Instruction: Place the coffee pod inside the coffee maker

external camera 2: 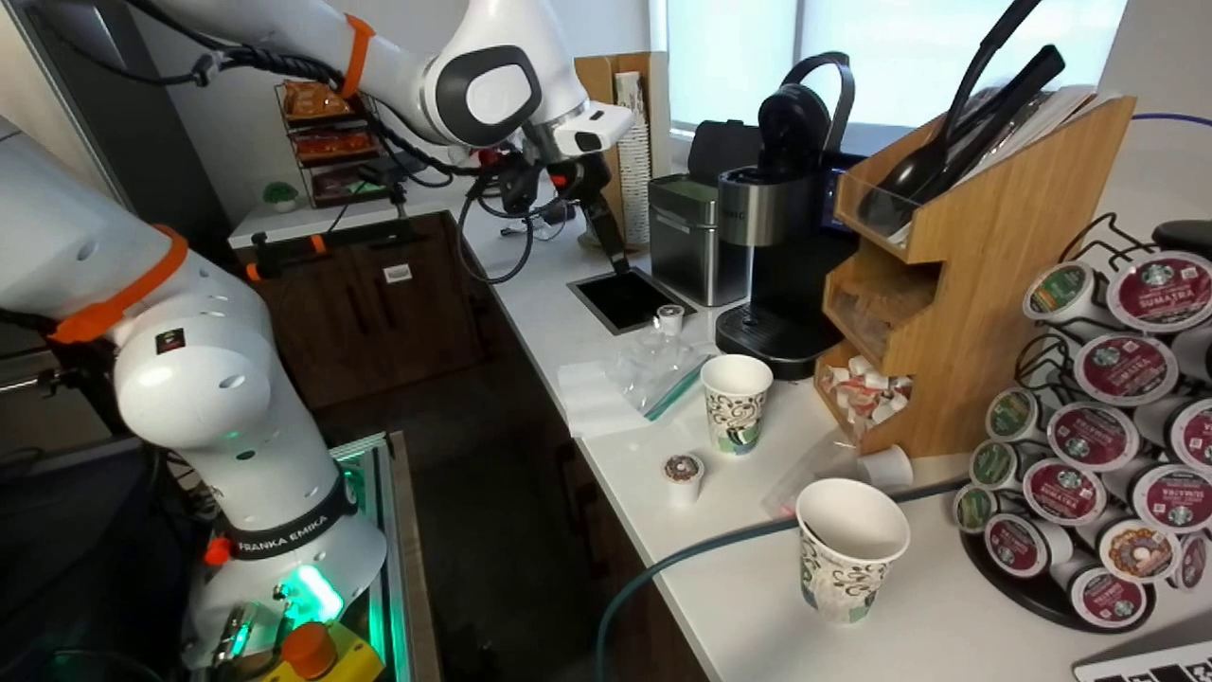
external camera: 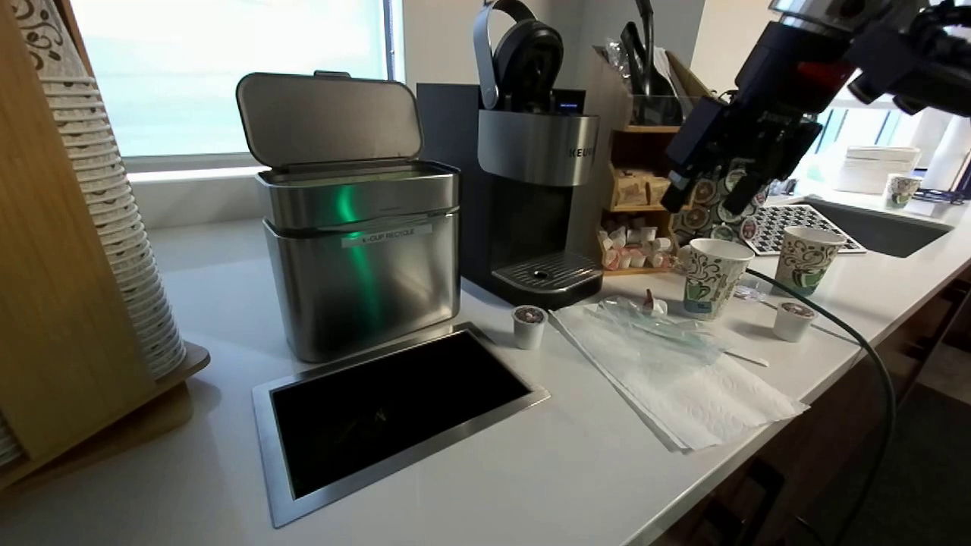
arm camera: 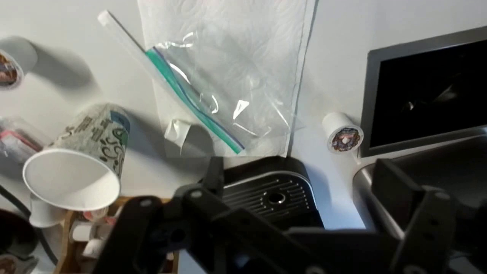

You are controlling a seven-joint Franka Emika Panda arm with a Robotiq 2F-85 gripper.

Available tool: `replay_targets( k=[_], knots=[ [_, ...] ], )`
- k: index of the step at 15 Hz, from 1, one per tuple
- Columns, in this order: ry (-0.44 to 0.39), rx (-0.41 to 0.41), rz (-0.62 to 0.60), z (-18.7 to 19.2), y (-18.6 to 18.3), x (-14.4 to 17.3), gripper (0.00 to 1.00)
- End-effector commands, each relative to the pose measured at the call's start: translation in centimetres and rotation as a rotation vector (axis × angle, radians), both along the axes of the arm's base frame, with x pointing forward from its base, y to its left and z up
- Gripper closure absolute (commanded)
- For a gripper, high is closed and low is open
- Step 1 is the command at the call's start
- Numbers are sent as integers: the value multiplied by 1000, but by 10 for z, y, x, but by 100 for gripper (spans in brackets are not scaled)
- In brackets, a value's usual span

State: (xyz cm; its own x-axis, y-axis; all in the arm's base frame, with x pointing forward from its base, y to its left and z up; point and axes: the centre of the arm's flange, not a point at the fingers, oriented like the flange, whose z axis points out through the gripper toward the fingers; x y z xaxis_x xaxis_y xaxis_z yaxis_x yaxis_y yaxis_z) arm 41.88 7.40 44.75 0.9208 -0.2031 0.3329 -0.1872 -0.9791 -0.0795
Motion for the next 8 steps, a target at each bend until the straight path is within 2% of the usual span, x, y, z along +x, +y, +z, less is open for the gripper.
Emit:
replay_targets(
  k=[1, 3, 5, 8],
  knots=[
    [-38, -65, 102, -25, 22, 28, 0],
    [-34, -31, 144, -40, 37, 46, 0],
    [-25, 0, 135, -52, 49, 64, 0],
    [11, 3, 139, -70, 62, 90, 0]
  ],
)
